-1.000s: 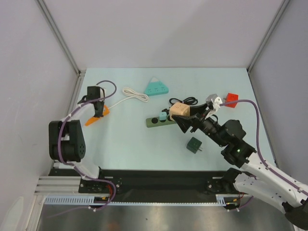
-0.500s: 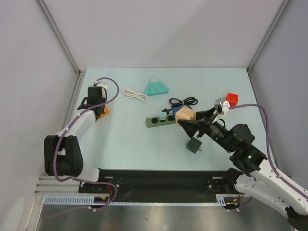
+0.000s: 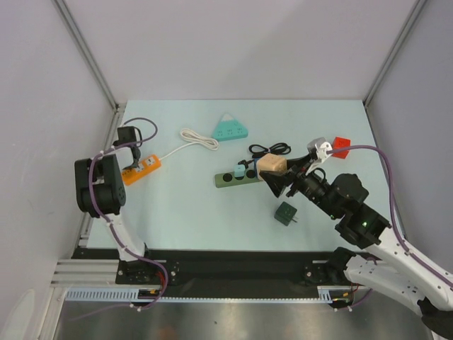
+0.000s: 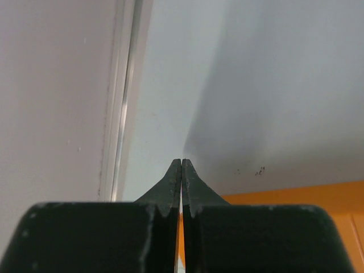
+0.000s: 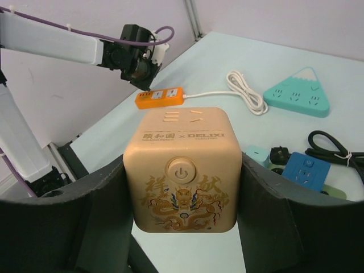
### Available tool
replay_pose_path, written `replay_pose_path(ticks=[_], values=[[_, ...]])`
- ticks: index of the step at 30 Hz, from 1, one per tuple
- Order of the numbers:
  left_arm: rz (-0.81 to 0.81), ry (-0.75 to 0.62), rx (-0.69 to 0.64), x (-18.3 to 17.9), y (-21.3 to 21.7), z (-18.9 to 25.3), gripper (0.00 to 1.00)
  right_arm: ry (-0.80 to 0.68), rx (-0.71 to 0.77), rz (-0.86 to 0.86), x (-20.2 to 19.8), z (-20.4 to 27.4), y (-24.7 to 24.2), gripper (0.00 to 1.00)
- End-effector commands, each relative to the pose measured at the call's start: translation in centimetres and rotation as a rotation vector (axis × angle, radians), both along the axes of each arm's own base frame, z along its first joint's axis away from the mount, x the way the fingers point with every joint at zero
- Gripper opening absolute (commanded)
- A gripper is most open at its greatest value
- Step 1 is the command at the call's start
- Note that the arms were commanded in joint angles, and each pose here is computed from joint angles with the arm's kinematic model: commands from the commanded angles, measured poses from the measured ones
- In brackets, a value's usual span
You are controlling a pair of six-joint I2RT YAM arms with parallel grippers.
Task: Insert the plug
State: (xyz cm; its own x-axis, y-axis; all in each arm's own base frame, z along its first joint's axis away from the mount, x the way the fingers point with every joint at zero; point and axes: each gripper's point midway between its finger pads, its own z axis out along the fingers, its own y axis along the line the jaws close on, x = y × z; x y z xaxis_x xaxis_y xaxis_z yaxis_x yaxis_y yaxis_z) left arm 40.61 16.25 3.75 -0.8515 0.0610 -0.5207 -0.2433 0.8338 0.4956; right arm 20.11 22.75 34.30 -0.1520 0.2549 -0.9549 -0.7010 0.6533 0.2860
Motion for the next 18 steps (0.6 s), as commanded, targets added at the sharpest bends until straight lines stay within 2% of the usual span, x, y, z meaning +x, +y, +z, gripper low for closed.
replay_pose_path(ticks=[1, 4, 6, 9, 11, 14, 15, 18], values=[[0.018, -0.08, 0.032, 2.5, 1.1, 2.3, 0.0, -0.081, 0.038, 0.015, -0.3, 3.4, 0.1, 0.0], [-0.037, -0.029, -0.09, 3.1, -0.8, 0.6, 0.0, -0.08, 0.043, 0.056, -0.7, 3.6, 0.7, 0.0], [-0.023, -0.044, -0.195, 1.7, -2.9, 0.0, 0.0, -0.087, 0.047, 0.048, -0.5, 3.8, 0.7, 0.0], [-0.091, -0.093, -0.227, 0.0, -6.5, 1.3, 0.0, -0.104, 0.049, 0.026, 0.1, 4.2, 0.7, 0.0], [-0.164, -0.047, -0.232, -1.1, -8.7, 1.2, 0.0, -0.114, 0.051, 0.023, 0.3, 4.8, 0.9, 0.0], [-0.131, 0.071, -0.157, -4.1, -7.7, -1.3, 0.0, -0.104, 0.07, 0.029, 0.3, 6.0, 1.0, 0.0], [-0.129, 0.124, -0.157, -5.1, -7.5, -2.2, 0.0, -0.089, 0.089, 0.039, 0.0, 6.3, 1.1, 0.0], [-0.12, 0.136, -0.215, -6.0, -8.1, -2.4, 0.0, -0.076, 0.119, 0.09, -1.3, 7.1, 1.1, 0.0]])
